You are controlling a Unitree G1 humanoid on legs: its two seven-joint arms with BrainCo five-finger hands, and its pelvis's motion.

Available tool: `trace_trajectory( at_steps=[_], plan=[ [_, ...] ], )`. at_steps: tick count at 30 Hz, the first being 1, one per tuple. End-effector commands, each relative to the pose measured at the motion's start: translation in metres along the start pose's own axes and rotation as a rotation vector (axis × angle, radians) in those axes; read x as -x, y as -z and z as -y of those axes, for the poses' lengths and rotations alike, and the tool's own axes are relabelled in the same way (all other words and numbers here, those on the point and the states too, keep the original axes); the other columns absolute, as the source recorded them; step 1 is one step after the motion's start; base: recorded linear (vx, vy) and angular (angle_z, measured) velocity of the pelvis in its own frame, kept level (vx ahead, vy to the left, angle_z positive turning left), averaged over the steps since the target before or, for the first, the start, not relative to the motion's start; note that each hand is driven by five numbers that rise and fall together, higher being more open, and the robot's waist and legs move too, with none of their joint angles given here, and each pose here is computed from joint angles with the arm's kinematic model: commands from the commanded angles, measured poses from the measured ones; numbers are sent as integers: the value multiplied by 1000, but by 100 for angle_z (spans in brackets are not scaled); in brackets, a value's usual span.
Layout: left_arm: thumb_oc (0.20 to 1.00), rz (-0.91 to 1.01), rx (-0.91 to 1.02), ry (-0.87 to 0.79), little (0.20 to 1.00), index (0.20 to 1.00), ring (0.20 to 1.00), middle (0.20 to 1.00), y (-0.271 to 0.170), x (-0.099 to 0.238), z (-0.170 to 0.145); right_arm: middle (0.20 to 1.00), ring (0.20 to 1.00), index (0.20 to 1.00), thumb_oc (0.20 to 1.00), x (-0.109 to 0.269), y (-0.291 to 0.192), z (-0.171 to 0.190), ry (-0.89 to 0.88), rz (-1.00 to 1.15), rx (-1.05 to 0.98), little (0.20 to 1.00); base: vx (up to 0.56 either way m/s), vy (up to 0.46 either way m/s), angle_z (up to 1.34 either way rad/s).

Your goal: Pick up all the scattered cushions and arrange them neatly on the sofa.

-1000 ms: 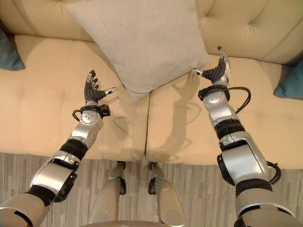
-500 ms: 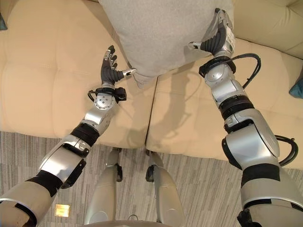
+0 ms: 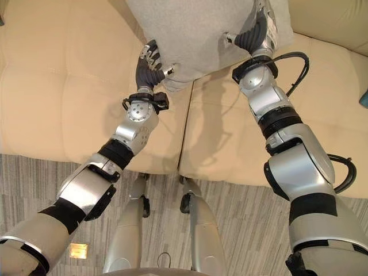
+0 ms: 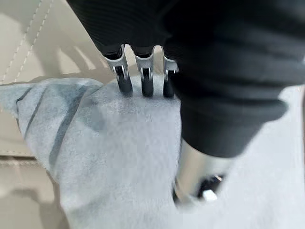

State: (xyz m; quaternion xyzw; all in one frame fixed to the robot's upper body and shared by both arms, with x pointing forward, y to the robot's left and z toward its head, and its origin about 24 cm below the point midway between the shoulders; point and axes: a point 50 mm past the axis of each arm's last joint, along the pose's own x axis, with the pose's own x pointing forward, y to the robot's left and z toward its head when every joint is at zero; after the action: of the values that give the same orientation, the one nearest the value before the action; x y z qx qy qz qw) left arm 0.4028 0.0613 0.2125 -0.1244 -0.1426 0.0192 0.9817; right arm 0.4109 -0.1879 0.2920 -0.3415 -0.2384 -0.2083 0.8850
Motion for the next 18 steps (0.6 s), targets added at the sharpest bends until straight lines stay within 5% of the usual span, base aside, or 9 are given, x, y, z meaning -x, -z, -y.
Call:
trace_trajectory(
  at_steps=[1,13,14,15,18],
  plan=[
    [200,37,38,43,200,200,200,200,-16,-7,17,200,200,200,200,5,-44,-25,-79,139,-130,200,8,25,-8],
    [200,124,27,34,200,200,200,200,-38,-12,9,200,200,200,200,7,-38,-20,-46,122,-187,200,1,6,-2],
    [200,141,12,36,200,200,200,200,-41,-13,7,887,887,887,887,7,-34,-20,-42,110,-192,887,0,0,0],
    [200,151,-1,35,200,200,200,200,-44,-14,6,1000,1000,1000,1000,8,-31,-20,-39,101,-189,1000,0,0,0],
    [200,179,-34,27,200,200,200,200,-51,-17,-1,1000,1000,1000,1000,7,-15,-14,-21,62,-131,1000,0,0,0]
  ],
)
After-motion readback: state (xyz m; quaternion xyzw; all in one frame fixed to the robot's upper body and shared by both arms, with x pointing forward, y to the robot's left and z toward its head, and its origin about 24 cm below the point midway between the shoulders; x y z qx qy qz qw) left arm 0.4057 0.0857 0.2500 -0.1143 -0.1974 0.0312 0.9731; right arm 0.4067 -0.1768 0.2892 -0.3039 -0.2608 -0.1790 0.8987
